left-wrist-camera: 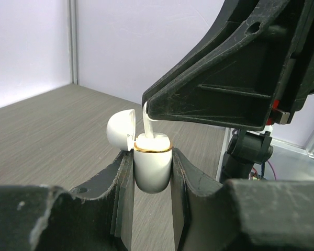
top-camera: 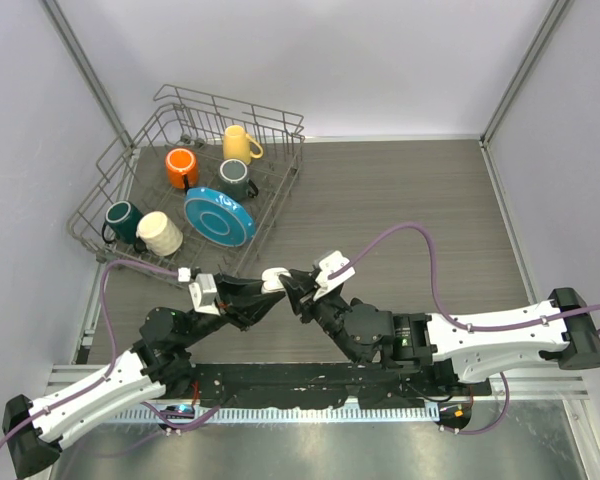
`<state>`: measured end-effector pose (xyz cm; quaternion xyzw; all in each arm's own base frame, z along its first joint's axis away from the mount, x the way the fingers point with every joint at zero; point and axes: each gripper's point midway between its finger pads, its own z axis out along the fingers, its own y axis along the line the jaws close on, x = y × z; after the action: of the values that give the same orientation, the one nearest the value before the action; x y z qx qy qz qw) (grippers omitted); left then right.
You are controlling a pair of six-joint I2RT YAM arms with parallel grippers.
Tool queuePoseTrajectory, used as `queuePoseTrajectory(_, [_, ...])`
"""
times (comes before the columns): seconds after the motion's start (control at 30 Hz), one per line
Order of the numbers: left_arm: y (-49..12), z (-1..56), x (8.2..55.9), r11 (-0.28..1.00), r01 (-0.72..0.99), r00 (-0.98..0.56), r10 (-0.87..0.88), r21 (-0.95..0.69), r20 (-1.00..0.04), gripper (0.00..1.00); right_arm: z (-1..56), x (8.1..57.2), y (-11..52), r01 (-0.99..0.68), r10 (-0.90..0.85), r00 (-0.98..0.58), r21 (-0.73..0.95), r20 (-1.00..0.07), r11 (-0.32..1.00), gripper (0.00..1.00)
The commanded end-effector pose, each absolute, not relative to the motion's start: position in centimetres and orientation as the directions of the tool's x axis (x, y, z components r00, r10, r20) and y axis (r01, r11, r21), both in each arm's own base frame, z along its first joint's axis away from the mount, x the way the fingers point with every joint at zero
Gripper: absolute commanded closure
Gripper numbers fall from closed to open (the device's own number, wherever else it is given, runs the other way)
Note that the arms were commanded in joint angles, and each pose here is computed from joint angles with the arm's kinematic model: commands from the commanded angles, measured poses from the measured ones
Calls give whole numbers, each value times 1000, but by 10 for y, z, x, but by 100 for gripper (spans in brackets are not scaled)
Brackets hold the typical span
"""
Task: Insert the wireless bluetooth earbuds into the charging case
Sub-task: Place the earbud in the charging case.
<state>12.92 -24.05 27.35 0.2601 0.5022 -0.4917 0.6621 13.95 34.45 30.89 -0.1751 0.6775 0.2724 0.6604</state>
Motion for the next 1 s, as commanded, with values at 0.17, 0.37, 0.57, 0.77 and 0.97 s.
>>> queuePoseTrajectory(0.17, [-231,311,125,385,918,113,-480,-93,-870,100,309,137,349,-610,93,-65,114,-993,784,99])
queuePoseTrajectory(0.37, [-230,312,127,395,914,115,-482,-99,-868,100,310,132,352,-632,94,-102,138,-990,763,99])
queuePoseTrajectory(0.57, [-230,310,129,401,910,112,-479,-104,-870,100,322,125,353,-658,166,-157,229,-973,718,96])
queuePoseTrajectory(0.77, [-231,312,128,398,912,114,-482,-101,-869,100,329,119,359,-662,211,-206,295,-956,689,50])
queuePoseTrajectory(0.97, [-232,310,129,395,913,108,-477,-103,-872,100,351,124,348,-605,360,-286,459,-888,651,24])
